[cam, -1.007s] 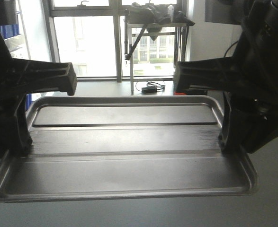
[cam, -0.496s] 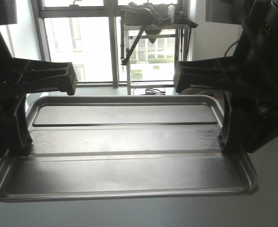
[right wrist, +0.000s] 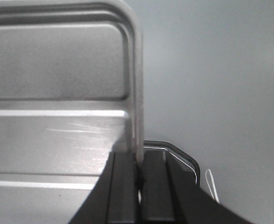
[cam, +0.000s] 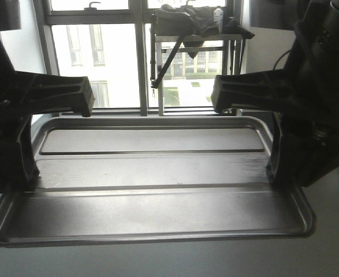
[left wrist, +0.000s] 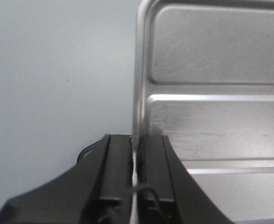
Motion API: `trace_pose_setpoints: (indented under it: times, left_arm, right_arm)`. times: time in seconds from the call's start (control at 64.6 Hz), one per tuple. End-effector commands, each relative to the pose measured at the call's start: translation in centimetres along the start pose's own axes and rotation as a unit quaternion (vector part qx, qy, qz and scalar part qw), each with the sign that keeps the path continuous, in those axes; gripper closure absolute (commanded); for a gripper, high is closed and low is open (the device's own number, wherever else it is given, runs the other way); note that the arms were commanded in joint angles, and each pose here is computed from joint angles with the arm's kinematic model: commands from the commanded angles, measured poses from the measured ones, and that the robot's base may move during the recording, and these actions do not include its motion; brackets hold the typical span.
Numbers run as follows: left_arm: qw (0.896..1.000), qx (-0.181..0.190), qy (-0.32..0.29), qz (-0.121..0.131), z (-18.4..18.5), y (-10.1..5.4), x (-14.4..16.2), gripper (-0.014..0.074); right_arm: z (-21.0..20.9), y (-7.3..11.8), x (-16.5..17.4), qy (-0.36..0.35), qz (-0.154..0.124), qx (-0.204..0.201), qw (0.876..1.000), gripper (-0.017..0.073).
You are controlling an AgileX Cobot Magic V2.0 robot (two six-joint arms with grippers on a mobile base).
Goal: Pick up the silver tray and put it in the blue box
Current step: 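Hold the tray level with both grippers while the base drives away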
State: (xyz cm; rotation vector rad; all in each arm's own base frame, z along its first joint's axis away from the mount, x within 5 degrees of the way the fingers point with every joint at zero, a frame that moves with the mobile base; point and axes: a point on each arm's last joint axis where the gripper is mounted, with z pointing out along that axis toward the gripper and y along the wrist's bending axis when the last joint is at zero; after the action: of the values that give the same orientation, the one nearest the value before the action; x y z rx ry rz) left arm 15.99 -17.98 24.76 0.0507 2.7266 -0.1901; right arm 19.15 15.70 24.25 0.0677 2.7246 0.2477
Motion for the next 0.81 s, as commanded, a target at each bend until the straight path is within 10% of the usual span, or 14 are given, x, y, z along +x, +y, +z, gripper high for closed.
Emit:
trace_pose_setpoints:
  times: [0.0,0.79]
  left_arm:
    - [1.000,0.004,-0.023,0.001,-1.24,0.13,-0.56,0.0607]
    - [1.000,0.004,-0.023,0.001,-1.24,0.13,-0.57,0.0607]
  right_arm:
    - [-1.34,-0.04,-0.79,-0.032,-0.010,-0.009,0.999,0.0501]
    - [-1.34,-0.03,-0.80,-0.033,-0.010,-0.009,0.999,0.0501]
